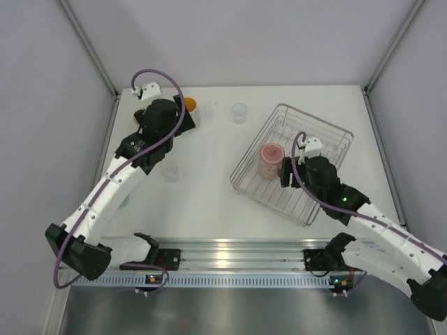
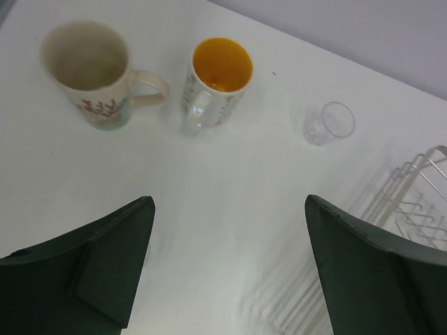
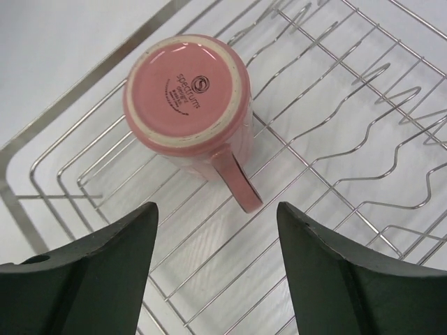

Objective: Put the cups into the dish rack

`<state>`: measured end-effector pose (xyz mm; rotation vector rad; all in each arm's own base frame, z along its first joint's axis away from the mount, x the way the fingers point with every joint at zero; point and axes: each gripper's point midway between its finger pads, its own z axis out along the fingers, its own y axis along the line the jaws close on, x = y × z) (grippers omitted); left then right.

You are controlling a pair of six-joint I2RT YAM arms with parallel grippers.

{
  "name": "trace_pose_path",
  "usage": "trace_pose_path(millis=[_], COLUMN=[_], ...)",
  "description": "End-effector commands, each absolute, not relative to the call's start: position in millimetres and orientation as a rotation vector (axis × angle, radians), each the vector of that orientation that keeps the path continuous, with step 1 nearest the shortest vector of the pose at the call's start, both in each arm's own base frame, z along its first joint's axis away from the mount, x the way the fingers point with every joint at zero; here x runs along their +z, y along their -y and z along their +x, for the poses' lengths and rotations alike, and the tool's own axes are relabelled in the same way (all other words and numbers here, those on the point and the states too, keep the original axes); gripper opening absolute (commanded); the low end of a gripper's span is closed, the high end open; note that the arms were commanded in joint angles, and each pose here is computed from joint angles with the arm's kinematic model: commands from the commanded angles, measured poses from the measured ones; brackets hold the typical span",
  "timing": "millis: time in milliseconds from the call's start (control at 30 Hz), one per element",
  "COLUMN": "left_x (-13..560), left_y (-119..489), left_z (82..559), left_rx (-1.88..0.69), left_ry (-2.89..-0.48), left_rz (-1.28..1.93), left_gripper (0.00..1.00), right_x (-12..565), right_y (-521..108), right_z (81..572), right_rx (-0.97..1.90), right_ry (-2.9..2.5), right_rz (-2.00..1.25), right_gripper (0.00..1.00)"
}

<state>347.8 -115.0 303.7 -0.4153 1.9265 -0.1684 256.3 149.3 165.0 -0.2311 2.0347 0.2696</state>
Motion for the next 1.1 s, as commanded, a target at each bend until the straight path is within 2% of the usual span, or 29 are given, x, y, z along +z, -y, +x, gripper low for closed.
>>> trace_pose_path(millis=[0, 133, 233, 400, 467, 567, 867, 1067], left_x=[321, 324, 315, 275, 250, 224, 175, 165], left_y=[74, 48, 17, -24, -56, -74, -122, -129], left_z=[360, 375, 365, 346, 337, 326, 270, 261], left_rx=[0.044, 0.154, 0.186, -0.030, -0.047, -0.095, 0.350, 0.457], left_ry=[-1.904, -1.912, -1.923, -1.942, -1.942, -1.943, -1.937, -2.025], left_rz=[-0.370, -0.396, -0.604, -0.961, -1.122, -1.312, -1.639, -1.556], left_gripper=[0.95, 0.96, 0.95, 0.93, 0.88, 0.82, 0.78, 0.73], right_x=[196, 201, 205, 199, 199, 201, 196, 196], right_y=[-154, -168, -173, -172, -170, -167, -161, -164], right_z=[248, 234, 230, 229, 229, 227, 223, 223], right_rx=[0.399, 0.554, 0.622, 0.612, 0.600, 0.591, 0.588, 0.597], right_ry=[-1.967, -1.912, -1.879, -1.892, -1.889, -1.881, -1.877, -1.885], right_rz=[-0.189, -0.192, -0.189, -0.194, -0.198, -0.201, -0.180, -0.183], right_gripper=[0.70, 0.71, 0.71, 0.71, 0.72, 0.72, 0.72, 0.72])
